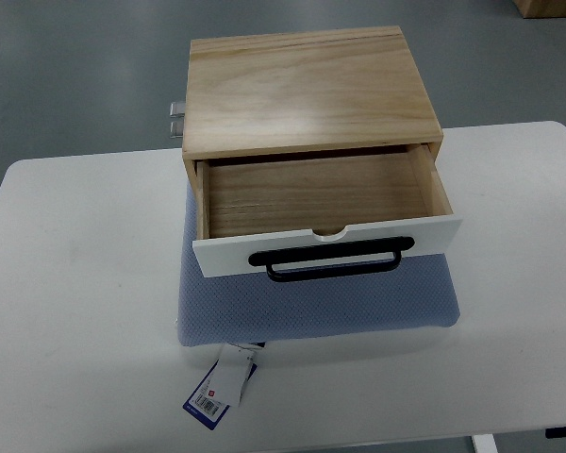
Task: Open wood drawer with right hand
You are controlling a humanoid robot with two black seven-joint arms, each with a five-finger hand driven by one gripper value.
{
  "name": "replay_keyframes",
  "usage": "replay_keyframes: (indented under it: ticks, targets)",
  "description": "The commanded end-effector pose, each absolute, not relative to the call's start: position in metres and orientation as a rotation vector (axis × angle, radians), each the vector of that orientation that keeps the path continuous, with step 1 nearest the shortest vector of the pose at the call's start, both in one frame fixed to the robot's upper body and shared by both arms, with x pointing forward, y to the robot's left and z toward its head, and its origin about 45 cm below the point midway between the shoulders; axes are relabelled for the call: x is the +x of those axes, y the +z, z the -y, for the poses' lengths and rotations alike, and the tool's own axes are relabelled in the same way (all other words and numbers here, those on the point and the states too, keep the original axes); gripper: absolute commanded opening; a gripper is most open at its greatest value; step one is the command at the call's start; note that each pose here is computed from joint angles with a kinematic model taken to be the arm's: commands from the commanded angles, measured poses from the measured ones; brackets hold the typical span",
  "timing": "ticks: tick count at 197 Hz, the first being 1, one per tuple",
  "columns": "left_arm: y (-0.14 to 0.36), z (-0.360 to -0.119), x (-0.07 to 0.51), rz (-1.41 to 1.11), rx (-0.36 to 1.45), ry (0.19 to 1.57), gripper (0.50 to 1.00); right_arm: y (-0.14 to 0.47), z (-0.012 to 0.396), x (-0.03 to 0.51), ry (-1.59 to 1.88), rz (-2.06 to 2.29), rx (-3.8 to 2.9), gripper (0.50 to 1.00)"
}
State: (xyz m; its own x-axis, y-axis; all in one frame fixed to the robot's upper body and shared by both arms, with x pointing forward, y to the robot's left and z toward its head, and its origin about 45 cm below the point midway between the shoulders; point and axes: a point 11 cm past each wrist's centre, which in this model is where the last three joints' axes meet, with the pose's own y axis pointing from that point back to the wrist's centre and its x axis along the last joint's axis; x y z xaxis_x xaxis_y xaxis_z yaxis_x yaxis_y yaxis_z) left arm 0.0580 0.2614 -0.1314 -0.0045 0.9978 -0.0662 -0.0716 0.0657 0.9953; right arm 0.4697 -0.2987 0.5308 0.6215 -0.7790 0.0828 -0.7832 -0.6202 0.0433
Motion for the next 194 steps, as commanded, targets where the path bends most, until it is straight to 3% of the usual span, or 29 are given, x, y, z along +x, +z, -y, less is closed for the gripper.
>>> replay_keyframes:
  ticks: [1,32,33,37,50,53,87,120,194]
  targets:
    - [-0.131,-0.262,0.058,-1.191,1.107,1.202,1.0,0.502,0.344,0.484,-0.072,1.644,2.86,0.944]
    - [-0.132,-0.262,0.058,-1.19,1.11,1.202,1.0,0.451,0.376,0.491,-0.255,1.901,2.914,0.944]
    - [-0.131,-0.262,0.058,-1.19,1.109,1.204,1.0,0.421,0.387,0.491,-0.36,2.028,2.936,0.944]
    - [-0.131,-0.262,0.058,-1.19,1.108,1.203,1.0,0.406,0.389,0.491,-0.415,2.076,2.938,0.944]
    - [-0.131,-0.262,0.058,-1.19,1.108,1.203,1.0,0.4,0.389,0.49,-0.438,2.094,2.943,0.944]
    - [-0.131,-0.262,0.058,-1.19,1.108,1.203,1.0,0.365,0.388,0.49,-0.578,2.197,2.939,0.944]
    - [-0.131,-0.261,0.058,-1.19,1.108,1.203,1.0,0.292,0.381,0.483,-0.956,2.396,2.854,0.944]
    - [-0.131,-0.26,0.058,-1.191,1.107,1.202,1.0,0.264,0.37,0.48,-1.147,2.456,2.825,0.944]
    - [-0.131,-0.26,0.058,-1.191,1.107,1.202,1.0,0.249,0.361,0.477,-1.206,2.446,2.801,0.944]
